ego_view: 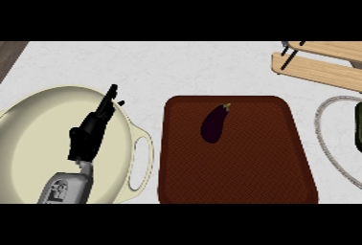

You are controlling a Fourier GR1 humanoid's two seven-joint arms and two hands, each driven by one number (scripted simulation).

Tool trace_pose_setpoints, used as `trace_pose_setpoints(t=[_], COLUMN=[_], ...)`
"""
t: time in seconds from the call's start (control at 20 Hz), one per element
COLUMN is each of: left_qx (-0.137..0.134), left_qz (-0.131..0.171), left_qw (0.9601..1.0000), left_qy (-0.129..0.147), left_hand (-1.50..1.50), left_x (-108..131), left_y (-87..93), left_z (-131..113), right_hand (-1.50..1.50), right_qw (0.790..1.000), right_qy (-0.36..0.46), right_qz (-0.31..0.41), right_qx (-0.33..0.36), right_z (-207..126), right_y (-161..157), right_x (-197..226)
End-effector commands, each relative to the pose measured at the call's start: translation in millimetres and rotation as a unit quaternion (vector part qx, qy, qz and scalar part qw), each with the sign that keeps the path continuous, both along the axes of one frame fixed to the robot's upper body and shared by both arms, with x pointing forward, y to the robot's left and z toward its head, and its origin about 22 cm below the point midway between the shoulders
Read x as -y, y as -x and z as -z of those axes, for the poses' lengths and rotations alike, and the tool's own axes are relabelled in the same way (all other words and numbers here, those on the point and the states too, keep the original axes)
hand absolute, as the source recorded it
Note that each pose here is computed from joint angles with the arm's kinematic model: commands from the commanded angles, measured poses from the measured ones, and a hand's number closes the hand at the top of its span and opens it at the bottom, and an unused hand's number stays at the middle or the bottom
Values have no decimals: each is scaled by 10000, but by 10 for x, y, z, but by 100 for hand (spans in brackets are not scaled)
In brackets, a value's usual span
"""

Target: Pick the can from the tray and place it in the tiered shelf

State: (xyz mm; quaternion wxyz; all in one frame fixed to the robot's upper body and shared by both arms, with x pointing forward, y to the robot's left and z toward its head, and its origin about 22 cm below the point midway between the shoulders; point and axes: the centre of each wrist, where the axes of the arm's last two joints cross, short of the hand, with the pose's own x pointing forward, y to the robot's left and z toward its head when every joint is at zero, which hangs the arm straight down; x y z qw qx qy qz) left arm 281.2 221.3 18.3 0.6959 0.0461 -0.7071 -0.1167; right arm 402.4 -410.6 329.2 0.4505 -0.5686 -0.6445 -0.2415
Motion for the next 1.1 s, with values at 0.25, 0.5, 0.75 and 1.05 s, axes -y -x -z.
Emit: trace_pose_setpoints(t=[0.25, 0.5, 0.75, 1.05], left_qx=[-52, -17, -106, -114], left_qz=[-139, -269, -315, -352], left_qw=[9999, 9996, 9994, 9993], left_qy=[-7, 0, -41, 31], left_hand=[0, 0, 0, 0], left_x=[-4, -29, -262, -75], left_y=[8, 97, 60, 178], left_z=[22, 148, 47, 97], right_hand=[-150, -150, -150, -150], right_qw=[9904, 9883, 9862, 9890], right_qy=[-825, -1354, -1333, -1181], right_qz=[694, 697, 760, 523], right_qx=[870, 44, -615, -716], right_z=[-508, -588, -643, -462], right_y=[599, 1144, 1722, 2486], right_x=[422, 848, 1104, 1353])
